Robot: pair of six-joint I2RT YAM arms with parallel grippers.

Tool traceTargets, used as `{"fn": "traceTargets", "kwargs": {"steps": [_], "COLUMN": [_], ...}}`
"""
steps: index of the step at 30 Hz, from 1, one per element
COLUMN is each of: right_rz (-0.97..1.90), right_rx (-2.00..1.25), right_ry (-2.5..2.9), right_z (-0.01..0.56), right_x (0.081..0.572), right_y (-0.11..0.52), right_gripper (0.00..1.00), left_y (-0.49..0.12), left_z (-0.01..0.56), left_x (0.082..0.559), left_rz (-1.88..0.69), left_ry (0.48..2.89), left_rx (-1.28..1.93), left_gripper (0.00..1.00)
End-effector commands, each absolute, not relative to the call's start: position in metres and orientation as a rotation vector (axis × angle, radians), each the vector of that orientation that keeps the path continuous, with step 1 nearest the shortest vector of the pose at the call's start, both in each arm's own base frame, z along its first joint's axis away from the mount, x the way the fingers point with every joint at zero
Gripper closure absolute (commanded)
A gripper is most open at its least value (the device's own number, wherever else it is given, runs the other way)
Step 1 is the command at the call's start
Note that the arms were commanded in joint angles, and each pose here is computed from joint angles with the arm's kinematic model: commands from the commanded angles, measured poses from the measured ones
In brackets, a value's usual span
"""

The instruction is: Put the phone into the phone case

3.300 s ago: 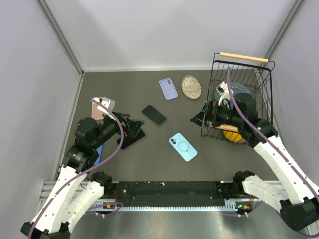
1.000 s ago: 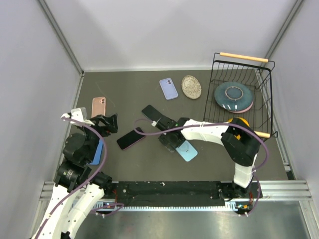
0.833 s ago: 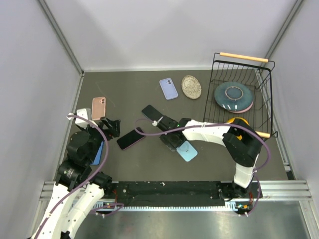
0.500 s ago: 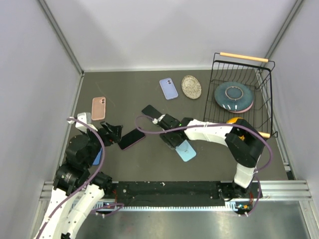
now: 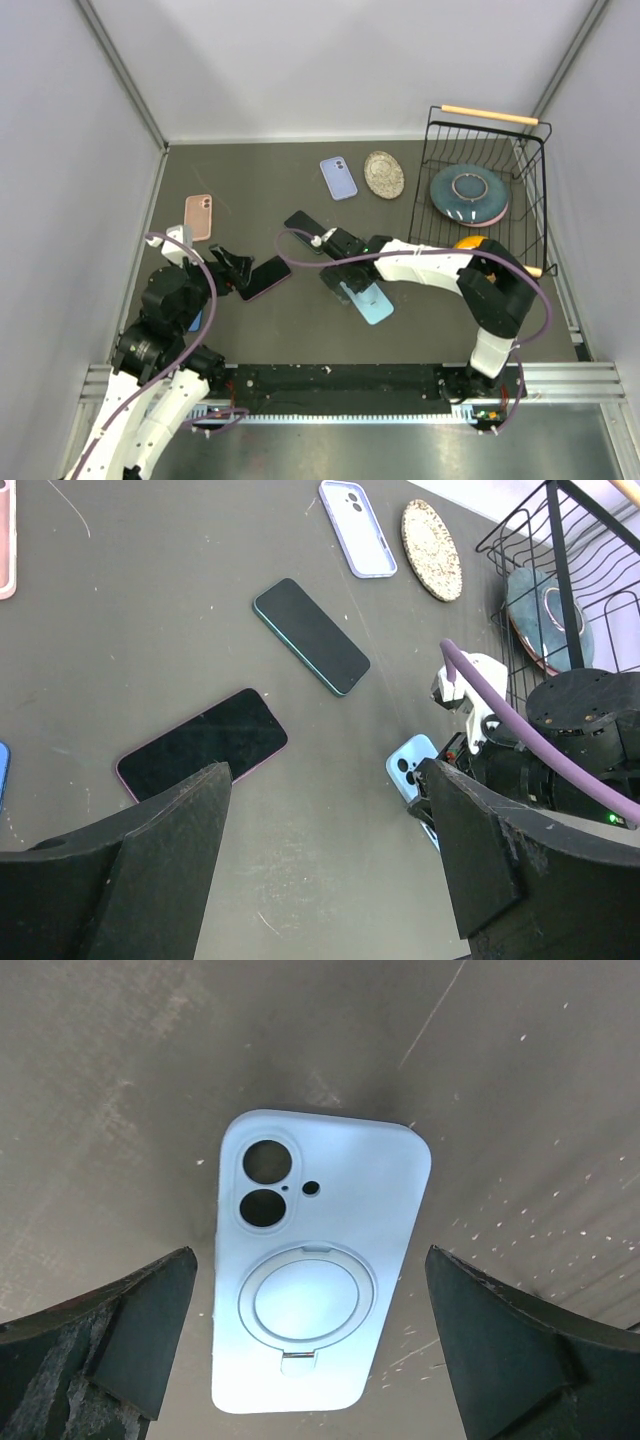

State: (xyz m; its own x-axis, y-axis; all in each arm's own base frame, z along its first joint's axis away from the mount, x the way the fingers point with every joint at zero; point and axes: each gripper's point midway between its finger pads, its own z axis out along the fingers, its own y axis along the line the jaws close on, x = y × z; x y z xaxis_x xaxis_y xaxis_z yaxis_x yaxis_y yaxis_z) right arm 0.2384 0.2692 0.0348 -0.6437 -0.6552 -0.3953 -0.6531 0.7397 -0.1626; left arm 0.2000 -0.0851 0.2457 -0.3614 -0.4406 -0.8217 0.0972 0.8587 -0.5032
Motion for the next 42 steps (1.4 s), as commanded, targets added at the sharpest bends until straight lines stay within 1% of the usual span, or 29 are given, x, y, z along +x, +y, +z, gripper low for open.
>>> {"fn": "traceTargets", "kwargs": {"steps": [1, 9, 12, 15, 16, 19, 22, 26, 30, 33, 37, 42], "right_rz": [-0.01, 0.041, 0.059, 0.081, 0.096, 0.168, 0.282, 0.401, 0.523, 0.663, 0.907, 1.058], "right_rx": [-0.974, -1.03, -1.028, -1.026, -1.026, -1.019, -0.991, -0.956, -0.91, -0.885, -0.883, -0.914], "right_ry": [2.516, 2.595, 2.607, 2.604, 2.6, 2.586, 2.542, 2.479, 2.409, 2.348, 2.261, 2.173], "right_z": [0.038, 0.015, 0.012, 0.013, 0.014, 0.025, 0.048, 0.075, 0.097, 0.116, 0.145, 0.165], "right_x": [0.244, 0.233, 0.232, 0.232, 0.231, 0.228, 0.226, 0.226, 0.225, 0.217, 0.197, 0.177], "right_y": [0.262, 0.262, 0.262, 0.265, 0.266, 0.274, 0.286, 0.3, 0.313, 0.325, 0.343, 0.352], "right_gripper": [0.01, 0.02, 0.08, 0.18, 0.25, 0.32, 0.33, 0.35, 0.36, 0.37, 0.36, 0.35], "left_y": [-0.089, -0.091, -0.093, -0.096, -0.097, -0.1, -0.103, -0.12, -0.14, -0.151, -0.175, -0.184], "left_z": [0.254, 0.25, 0.245, 0.241, 0.24, 0.238, 0.235, 0.233, 0.22, 0.207, 0.2, 0.19], "left_x": [0.203, 0.205, 0.207, 0.208, 0.208, 0.207, 0.205, 0.201, 0.198, 0.199, 0.197, 0.204], "left_rz": [-0.59, -0.597, -0.604, -0.614, -0.618, -0.639, -0.672, -0.778, -0.881, -0.938, -1.099, -1.162], "left_ry": [1.851, 1.863, 1.878, 1.899, 1.907, 1.914, 1.919, 1.929, 2.003, 2.05, 2.079, 2.1], "left_rx": [-0.244, -0.248, -0.251, -0.253, -0.254, -0.27, -0.289, -0.24, -0.194, -0.193, -0.153, -0.205], "left_gripper": [0.15, 0.14, 0.14, 0.15, 0.15, 0.16, 0.16, 0.16, 0.16, 0.16, 0.16, 0.16]}}
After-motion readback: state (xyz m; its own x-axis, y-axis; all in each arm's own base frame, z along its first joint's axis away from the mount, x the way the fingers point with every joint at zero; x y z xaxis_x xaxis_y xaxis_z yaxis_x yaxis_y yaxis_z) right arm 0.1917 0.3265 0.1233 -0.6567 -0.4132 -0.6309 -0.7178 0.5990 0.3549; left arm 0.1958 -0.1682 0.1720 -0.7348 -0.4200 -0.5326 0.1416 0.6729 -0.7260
